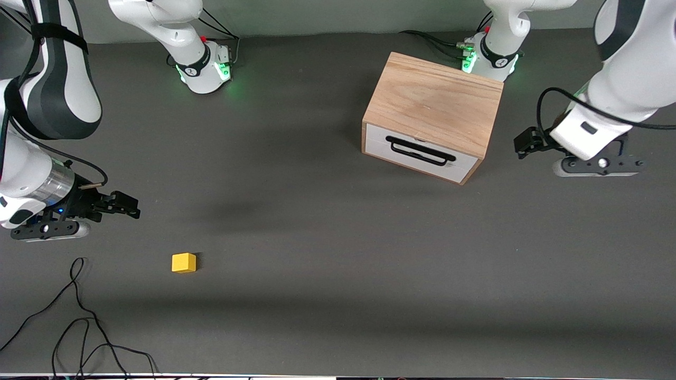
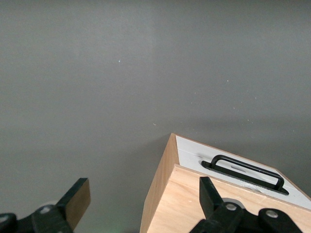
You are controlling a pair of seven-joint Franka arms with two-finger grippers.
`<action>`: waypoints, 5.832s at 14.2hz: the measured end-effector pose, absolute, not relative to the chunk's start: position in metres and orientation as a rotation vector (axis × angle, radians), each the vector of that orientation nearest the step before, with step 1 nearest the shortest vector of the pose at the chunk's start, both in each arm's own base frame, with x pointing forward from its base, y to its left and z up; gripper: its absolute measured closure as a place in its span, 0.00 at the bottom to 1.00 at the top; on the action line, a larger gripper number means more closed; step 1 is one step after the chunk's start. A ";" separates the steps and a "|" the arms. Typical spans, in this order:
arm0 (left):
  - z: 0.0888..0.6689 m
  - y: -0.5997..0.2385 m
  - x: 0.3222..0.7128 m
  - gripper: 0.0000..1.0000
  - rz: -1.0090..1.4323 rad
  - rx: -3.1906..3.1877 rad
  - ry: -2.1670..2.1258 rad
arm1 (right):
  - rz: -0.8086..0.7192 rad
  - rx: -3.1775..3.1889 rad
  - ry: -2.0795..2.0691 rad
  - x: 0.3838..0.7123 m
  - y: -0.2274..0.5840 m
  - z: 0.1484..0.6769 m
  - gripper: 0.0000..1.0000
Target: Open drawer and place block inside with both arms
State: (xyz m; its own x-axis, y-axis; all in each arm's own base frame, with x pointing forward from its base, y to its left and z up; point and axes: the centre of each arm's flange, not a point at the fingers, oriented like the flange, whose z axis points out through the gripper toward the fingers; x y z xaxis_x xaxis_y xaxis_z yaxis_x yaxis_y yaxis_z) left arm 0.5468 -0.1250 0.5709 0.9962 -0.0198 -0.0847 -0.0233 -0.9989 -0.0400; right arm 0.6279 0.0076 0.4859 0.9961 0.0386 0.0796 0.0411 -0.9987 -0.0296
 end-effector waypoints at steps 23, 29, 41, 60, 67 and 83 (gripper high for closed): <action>0.324 -0.291 0.550 0.00 0.540 -2.503 -1.370 | 0.000 -3.106 -0.064 0.716 0.015 0.249 0.00; 0.288 -0.323 0.530 0.00 0.559 -2.418 -1.367 | -0.004 -3.107 -0.061 0.716 0.014 0.240 0.00; 0.253 -0.329 0.521 0.01 0.572 -2.379 -1.358 | 0.002 -3.107 -0.061 0.716 0.014 0.237 0.00; 0.289 -0.345 0.565 0.01 0.318 -2.643 -1.383 | -0.055 -3.110 -0.056 0.702 0.013 0.188 0.00; 0.290 -0.340 0.575 0.00 0.341 -2.642 -1.425 | -0.051 -3.110 -0.063 0.699 0.017 0.181 0.23; 0.567 -0.254 0.586 0.00 0.296 -2.803 -1.053 | -0.064 -3.096 -0.110 0.708 0.057 0.223 0.45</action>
